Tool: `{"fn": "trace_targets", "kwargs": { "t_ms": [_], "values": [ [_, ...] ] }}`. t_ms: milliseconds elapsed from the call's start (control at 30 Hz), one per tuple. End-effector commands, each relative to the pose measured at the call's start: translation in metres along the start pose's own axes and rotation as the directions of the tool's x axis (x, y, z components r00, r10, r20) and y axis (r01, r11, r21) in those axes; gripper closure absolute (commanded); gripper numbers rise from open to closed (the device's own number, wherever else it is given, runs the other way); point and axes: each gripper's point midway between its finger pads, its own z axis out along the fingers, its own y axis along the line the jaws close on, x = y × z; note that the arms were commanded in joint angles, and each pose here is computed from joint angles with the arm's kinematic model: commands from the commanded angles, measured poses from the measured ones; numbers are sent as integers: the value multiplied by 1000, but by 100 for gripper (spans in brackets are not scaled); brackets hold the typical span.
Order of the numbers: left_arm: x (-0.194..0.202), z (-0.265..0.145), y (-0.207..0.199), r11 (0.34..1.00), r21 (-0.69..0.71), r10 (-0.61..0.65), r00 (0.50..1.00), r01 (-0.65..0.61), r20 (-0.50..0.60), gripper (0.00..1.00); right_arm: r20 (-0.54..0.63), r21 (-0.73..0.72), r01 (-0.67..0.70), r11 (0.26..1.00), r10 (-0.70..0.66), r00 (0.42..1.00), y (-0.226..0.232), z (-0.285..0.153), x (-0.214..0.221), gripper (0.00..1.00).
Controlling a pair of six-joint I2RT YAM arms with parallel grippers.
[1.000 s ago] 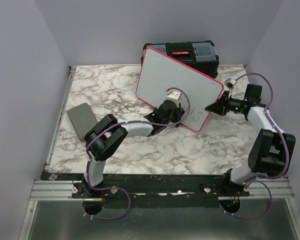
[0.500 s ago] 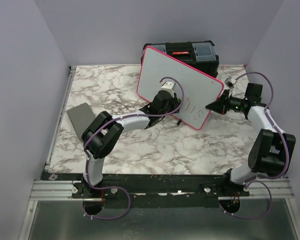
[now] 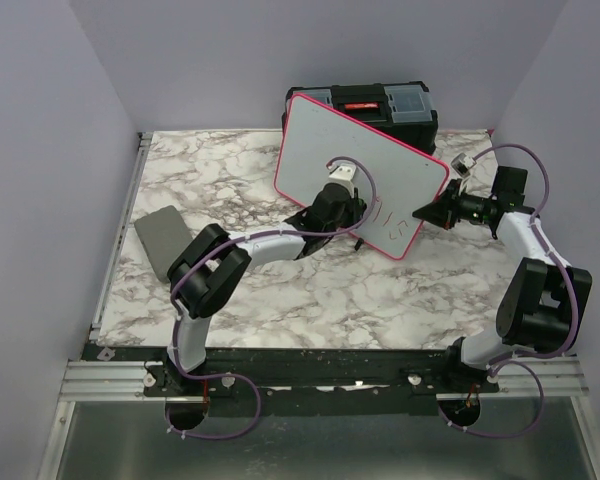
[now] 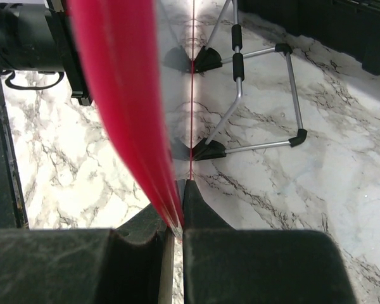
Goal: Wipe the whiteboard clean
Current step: Erase the whiteboard at the whiteboard stand.
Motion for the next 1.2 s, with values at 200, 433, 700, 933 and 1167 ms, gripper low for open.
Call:
{"fn": "trace_targets", "kwargs": {
  "t_ms": [200, 433, 700, 933, 1167],
  "values": [
    [-115, -11, -57, 993, 101, 29, 970, -55, 240, 100, 6, -129, -123, 984, 125, 992, 31, 4, -1, 99],
    [-94, -3, -62, 991, 129, 2, 980, -28, 198, 100, 6, -129, -120, 984, 121, 993, 32, 4, -1, 99],
    [-13, 3, -34, 997, 79, -11, 998, 5, 66, 100, 5, -132, -124, 983, 125, 992, 32, 4, -1, 99],
    [34, 0, -16, 998, 54, -17, 1000, 18, -10, 100, 5, -135, -123, 983, 125, 992, 33, 4, -1, 99],
    [-11, -1, -34, 996, 94, 1, 996, -9, 91, 100, 6, -136, -123, 983, 125, 992, 33, 4, -1, 99]
  ]
}}
